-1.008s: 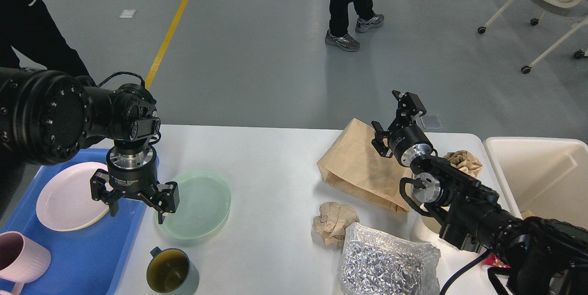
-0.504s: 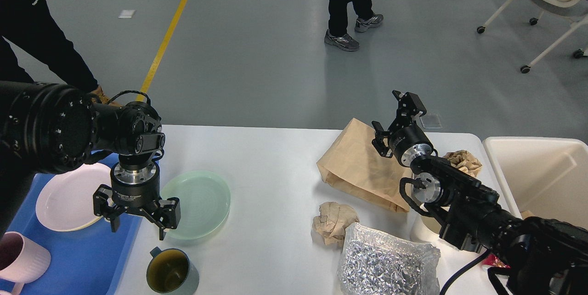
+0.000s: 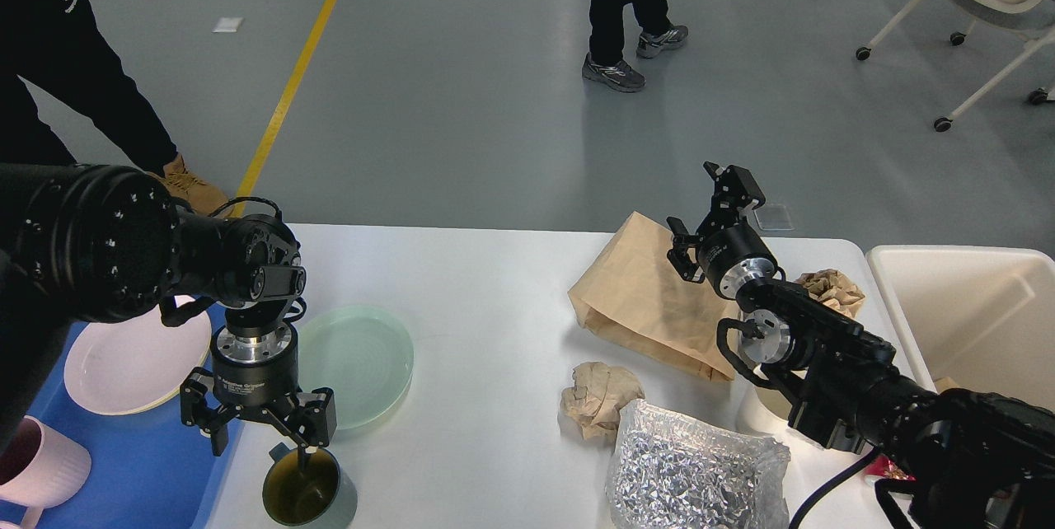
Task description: Tidy desktop
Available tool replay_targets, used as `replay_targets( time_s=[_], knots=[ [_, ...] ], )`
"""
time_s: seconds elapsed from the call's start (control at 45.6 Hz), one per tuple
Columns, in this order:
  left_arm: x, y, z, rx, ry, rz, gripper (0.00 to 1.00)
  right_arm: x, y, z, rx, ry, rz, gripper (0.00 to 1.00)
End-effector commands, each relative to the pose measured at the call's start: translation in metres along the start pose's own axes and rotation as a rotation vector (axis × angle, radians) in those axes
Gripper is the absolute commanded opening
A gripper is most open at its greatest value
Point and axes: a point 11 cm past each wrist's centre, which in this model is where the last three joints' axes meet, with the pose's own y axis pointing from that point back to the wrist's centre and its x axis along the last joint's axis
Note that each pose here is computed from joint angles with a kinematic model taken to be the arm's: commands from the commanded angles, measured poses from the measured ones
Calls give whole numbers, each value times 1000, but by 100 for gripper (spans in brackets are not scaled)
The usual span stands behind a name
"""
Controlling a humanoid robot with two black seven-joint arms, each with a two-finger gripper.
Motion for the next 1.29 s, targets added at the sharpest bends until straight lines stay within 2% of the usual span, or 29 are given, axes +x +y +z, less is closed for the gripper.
replay_targets(
  time_s=[0.0,0.175,0.307,0.526,0.767,0.832,1.073,1.271],
  knots=[
    [-5,-13,3,-12,-2,-31,96,0,0,0,0,0,0,100],
    [-6,-31,6,-13,-6,-51,95,0,0,0,0,1,-1,100],
    [-2,-34,13,-8,-23,-38,87,0,0,0,0,0,0,100],
    [-2,-39,23,-4,-49,-41,45,0,0,0,0,0,0,100],
    [-2,-40,30,-2,-65,-42,7,0,0,0,0,0,0,100],
    [-2,-39,30,-3,-65,-41,0,0,0,0,0,0,0,100],
    [1,-30,31,-18,-62,-22,0,0,0,0,0,0,0,100],
    [18,22,26,-18,-51,85,0,0,0,0,0,0,0,100]
  ],
)
